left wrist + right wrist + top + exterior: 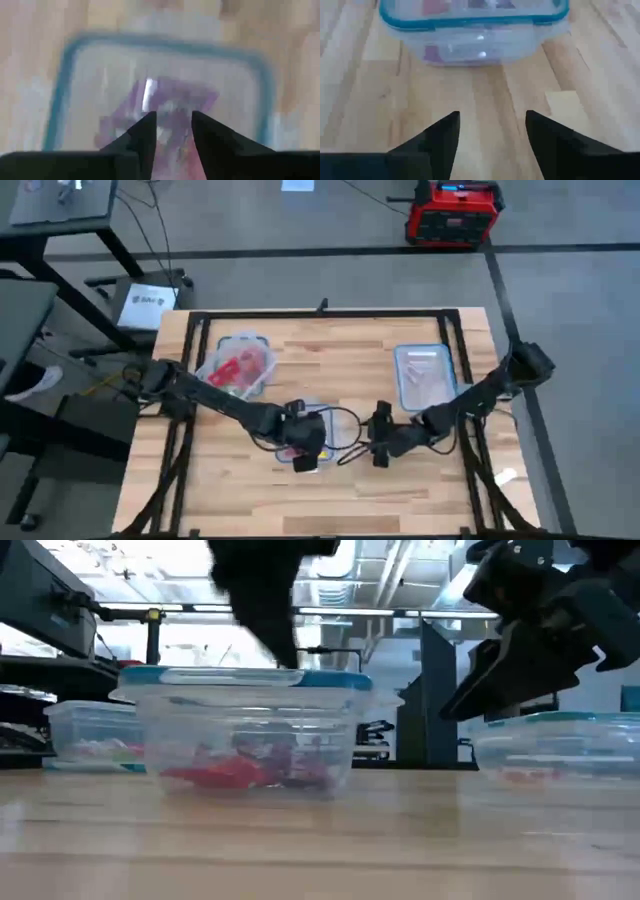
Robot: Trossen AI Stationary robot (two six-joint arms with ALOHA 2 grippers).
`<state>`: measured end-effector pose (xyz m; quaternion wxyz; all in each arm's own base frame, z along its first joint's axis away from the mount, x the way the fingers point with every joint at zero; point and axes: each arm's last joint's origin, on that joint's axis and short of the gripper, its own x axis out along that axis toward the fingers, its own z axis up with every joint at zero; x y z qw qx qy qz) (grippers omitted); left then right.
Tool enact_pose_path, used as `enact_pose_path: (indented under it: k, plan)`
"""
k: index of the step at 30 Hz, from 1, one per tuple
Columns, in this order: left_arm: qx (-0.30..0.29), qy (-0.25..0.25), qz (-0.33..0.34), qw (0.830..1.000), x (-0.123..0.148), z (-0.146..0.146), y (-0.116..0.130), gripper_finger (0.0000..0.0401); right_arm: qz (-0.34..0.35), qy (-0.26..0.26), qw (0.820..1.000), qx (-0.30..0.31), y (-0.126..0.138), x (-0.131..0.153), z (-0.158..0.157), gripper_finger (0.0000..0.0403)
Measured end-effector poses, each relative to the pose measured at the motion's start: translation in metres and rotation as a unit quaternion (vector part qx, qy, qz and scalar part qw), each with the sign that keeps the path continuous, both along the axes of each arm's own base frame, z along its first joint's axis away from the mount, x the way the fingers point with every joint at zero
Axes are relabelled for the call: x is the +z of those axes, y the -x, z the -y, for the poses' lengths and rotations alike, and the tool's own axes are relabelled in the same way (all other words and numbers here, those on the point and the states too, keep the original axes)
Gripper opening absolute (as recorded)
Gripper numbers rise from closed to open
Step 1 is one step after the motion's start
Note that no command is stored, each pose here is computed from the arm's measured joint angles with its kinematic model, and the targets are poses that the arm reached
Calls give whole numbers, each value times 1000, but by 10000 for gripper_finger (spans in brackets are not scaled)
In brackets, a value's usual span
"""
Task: Sort candy
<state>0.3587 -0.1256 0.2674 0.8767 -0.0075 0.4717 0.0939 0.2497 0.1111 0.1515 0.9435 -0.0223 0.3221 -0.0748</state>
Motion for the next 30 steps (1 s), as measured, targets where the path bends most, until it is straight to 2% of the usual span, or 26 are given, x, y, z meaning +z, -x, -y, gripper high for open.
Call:
enact_pose_path:
  k: [3, 7, 11, 15, 17, 23, 25, 30]
  plan:
    - [26, -44, -44, 998, 17, 8, 17, 109, 1, -1, 1000, 0, 0, 1, 0, 214]
    - [68, -87, -84, 990, 24, 22, 49, 109, 19, -10, 1000, 0, -1, 12, 0, 214]
    - [97, -75, -85, 989, 22, 41, 89, 107, 35, -8, 999, 7, -4, 21, -2, 214]
    - [106, -19, -15, 994, 9, 67, 121, 103, 34, -2, 999, 9, -5, 22, -1, 214]
    - [107, 16, 24, 994, -5, 79, 133, 103, 35, -2, 999, 7, -5, 22, 0, 214]
    - [116, 100, 66, 986, -76, 99, 155, 102, 28, 22, 999, 18, -6, 22, 2, 214]
    - [117, 105, 78, 984, -100, 96, 159, 102, 37, 18, 999, 16, -7, 23, 2, 214]
    - [120, 72, 134, 981, -141, 82, 151, 102, 65, -2, 998, 20, -11, 28, 1, 214]
